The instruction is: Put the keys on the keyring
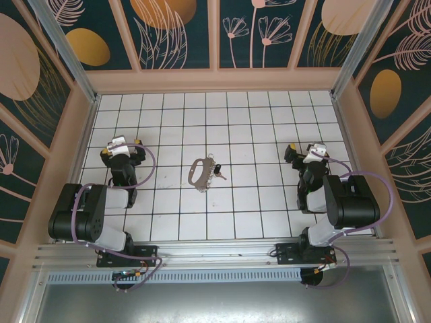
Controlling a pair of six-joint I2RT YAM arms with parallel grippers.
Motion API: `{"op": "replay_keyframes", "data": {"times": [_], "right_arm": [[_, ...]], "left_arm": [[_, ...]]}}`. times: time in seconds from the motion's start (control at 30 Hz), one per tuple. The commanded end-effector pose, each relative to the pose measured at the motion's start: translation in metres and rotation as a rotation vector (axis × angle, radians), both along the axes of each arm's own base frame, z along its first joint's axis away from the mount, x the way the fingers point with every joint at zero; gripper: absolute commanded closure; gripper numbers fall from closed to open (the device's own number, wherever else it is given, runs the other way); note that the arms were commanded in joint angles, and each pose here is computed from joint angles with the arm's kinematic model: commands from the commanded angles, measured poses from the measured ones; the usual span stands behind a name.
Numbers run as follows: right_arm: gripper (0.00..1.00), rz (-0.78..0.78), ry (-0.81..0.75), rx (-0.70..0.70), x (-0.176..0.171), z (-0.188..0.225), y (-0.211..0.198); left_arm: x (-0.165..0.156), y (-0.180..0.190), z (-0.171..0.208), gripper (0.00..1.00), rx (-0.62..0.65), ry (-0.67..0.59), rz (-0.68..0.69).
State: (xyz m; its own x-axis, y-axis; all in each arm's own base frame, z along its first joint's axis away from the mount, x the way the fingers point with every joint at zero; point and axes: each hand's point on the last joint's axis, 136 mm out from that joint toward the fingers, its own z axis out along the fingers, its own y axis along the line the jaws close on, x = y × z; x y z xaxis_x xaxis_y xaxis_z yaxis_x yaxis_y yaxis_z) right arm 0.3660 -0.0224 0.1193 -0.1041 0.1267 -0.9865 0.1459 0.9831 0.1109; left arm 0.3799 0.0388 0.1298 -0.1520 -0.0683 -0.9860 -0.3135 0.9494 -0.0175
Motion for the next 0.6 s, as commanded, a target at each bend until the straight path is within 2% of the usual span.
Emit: {"op": "replay_keyframes", "data": {"times": [0.0,0.27,0.4,0.57], "right_arm": [[0.01,-0.027,-0.036,0.000,0.003,0.009,-0.005],[0.01,-0.029,-0.042,-0.004,0.002,0.011,-0.005],[0.01,-0.025,-0.088,-0.012,-0.008,0.024,-0.003],[0.01,-0.055,-0.074,-0.026,-0.008,0.045,-0.002]], "left_arm": [[0.001,0.001,0.010,0.01,-0.021,-0.046,0.004],[0.002,0.002,0.012,0.01,-0.018,-0.045,0.006],[0.015,0.000,0.011,0.01,-0.018,0.035,0.000],[0.008,0.002,0.021,0.01,-0.041,0.017,0.017]]}}
